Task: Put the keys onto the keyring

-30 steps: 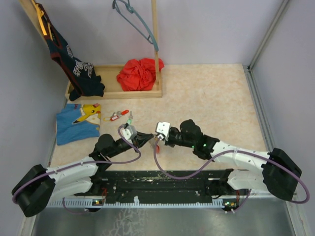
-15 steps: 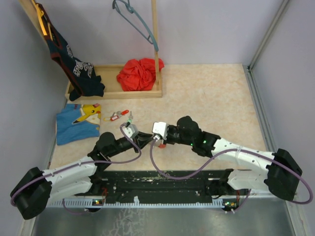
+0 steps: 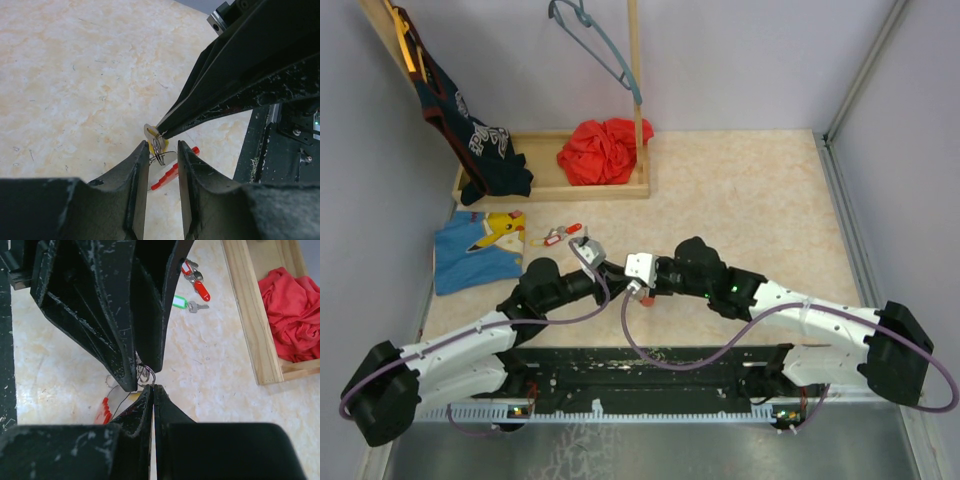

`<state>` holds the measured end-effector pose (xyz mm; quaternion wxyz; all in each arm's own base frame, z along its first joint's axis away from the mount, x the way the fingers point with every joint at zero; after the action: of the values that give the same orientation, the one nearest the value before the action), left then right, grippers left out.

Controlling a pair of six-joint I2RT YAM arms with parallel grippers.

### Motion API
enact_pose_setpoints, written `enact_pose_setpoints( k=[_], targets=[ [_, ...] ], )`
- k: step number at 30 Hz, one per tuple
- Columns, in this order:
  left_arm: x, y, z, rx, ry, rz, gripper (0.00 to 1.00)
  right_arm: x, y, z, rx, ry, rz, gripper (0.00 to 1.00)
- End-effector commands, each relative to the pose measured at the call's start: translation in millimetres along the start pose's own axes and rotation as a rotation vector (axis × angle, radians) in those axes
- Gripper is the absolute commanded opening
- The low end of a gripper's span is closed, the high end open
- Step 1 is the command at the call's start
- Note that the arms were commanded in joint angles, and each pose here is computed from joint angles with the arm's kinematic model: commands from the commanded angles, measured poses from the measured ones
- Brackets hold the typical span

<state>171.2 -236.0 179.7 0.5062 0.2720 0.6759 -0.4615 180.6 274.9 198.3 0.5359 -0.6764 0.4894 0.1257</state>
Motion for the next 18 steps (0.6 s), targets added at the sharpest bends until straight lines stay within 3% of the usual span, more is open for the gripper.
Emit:
enact_pose_setpoints(
  k=[1,6,10,18],
  targets=[
    [-6.9,1.3,3.3,-0.03,0.017,-0.025,0.33,-31.8,-21.9,-4.1,0.063,-0.079,-0.042,0.0],
    [-6.5,3.9,6.6,-0.039,0.041,-0.01,0.2,-32.6,-20.4,-4.6,0.054,-0.081,-0.047,0.0],
    [-6.8,1.9,7.6,-0.017,0.049,0.007,0.0,-31.0,-20.3,-6.3,0.058,-0.072,-0.048,0.0],
    [-8.1,1.6,0.4,-0.025,0.011,0.02,0.0,-8.9,-10.2,-13.0,0.087,0.007,-0.021,0.0]
  ],
)
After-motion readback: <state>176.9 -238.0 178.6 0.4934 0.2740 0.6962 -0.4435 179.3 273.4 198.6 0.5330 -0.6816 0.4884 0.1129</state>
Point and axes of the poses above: each gripper's point midway between its finger pads, its own z axis out along the fingers, its own y axis along the line the jaws close on, x = y × z, the point moved 5 cm from there along -z, back along the fingers, and after that the axes turned 12 degrees about -z, right-handed, at the moved point
